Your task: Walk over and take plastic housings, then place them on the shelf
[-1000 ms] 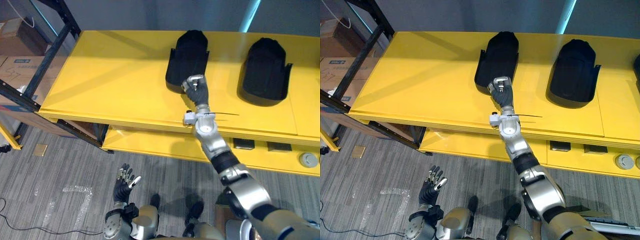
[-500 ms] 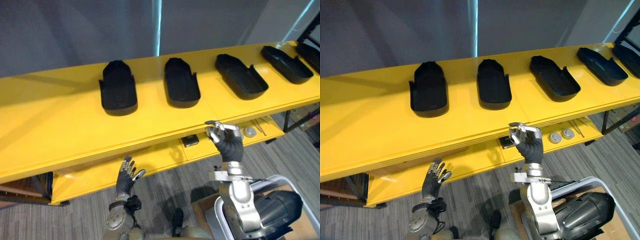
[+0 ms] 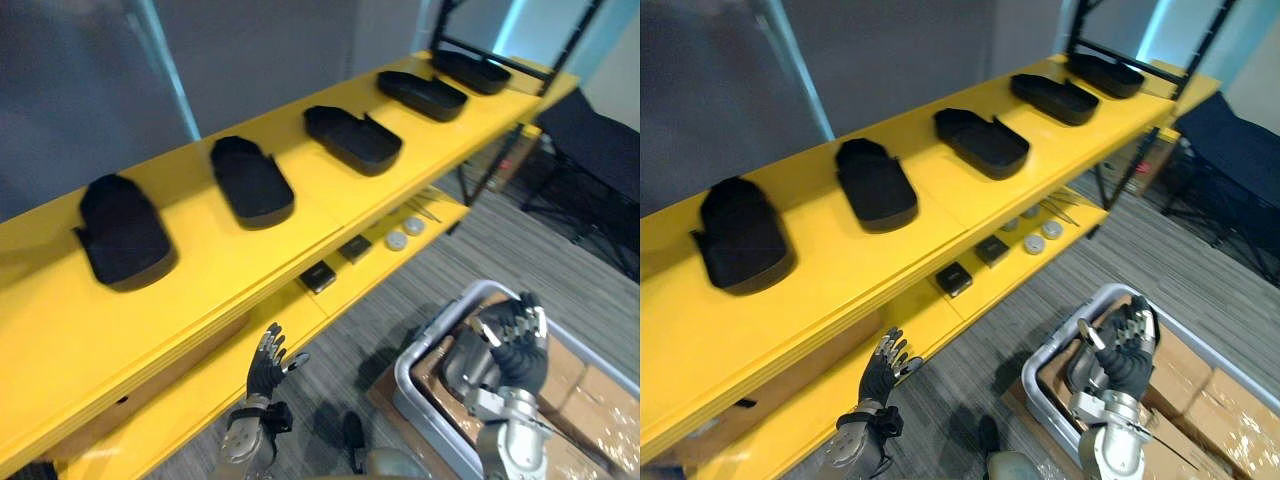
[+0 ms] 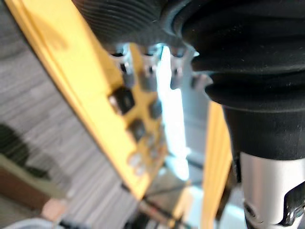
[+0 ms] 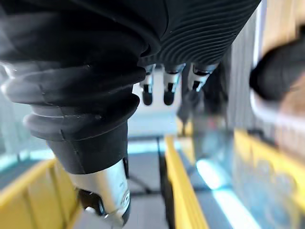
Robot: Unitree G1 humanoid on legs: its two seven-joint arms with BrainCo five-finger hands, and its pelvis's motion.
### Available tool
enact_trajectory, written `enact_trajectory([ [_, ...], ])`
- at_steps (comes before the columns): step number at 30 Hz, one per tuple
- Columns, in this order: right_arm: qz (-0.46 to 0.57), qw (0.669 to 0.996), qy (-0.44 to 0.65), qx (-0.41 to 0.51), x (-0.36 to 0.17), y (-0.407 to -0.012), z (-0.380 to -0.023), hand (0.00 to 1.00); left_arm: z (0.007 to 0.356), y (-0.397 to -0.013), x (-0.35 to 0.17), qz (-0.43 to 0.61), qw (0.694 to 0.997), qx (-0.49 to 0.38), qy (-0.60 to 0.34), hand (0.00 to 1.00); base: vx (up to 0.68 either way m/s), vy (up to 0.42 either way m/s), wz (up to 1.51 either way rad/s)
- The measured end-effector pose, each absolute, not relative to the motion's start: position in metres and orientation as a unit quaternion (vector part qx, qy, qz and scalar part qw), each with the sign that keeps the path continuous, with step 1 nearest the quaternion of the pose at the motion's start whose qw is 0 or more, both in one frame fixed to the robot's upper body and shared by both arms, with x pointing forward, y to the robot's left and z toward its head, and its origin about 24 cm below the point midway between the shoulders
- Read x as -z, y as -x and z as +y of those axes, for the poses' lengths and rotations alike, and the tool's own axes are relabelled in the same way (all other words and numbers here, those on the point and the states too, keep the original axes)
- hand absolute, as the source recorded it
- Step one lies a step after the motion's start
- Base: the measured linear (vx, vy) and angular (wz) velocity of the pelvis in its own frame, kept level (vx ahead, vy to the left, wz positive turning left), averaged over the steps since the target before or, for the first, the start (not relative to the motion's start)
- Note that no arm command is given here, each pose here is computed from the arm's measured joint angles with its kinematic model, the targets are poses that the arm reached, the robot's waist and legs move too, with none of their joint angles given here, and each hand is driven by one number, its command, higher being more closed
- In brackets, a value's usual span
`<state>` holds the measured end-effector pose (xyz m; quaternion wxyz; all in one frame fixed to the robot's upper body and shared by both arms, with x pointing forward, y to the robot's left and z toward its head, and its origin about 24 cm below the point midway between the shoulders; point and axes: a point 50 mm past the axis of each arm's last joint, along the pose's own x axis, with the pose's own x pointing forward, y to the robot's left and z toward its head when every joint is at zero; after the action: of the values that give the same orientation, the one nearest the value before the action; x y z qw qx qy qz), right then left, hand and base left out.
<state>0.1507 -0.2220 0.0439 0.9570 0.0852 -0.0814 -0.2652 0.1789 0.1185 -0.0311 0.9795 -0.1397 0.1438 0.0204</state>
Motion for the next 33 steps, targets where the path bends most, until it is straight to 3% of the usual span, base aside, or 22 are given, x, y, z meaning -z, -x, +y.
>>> enact_trajectory([
  [4, -0.088, 0.961, -0.093, 0.244, -0.043, -0.154, -0.220, 0.00, 0.118, -0.182, 0.024, 0.130, 0.981, -0.024, 0.144, 0.00, -0.03, -0.043, -0.33],
  [13, -0.159, 0.973, -0.061, 0.155, -0.068, -0.207, -0.216, 0.00, 0.129, -0.187, 0.008, 0.089, 0.978, -0.082, 0.169, 0.00, -0.02, 0.074, -0.47],
  [23, -0.082, 0.972, -0.104, 0.197, -0.035, -0.194, -0.201, 0.00, 0.127, -0.203, -0.019, 0.027, 0.984, -0.041, 0.172, 0.00, -0.13, 0.100, -0.38],
  [33, -0.101, 0.981, -0.113, 0.121, -0.042, -0.205, -0.161, 0.00, 0.161, -0.195, -0.005, 0.060, 0.980, -0.103, 0.161, 0.00, -0.24, 0.005, -0.56],
])
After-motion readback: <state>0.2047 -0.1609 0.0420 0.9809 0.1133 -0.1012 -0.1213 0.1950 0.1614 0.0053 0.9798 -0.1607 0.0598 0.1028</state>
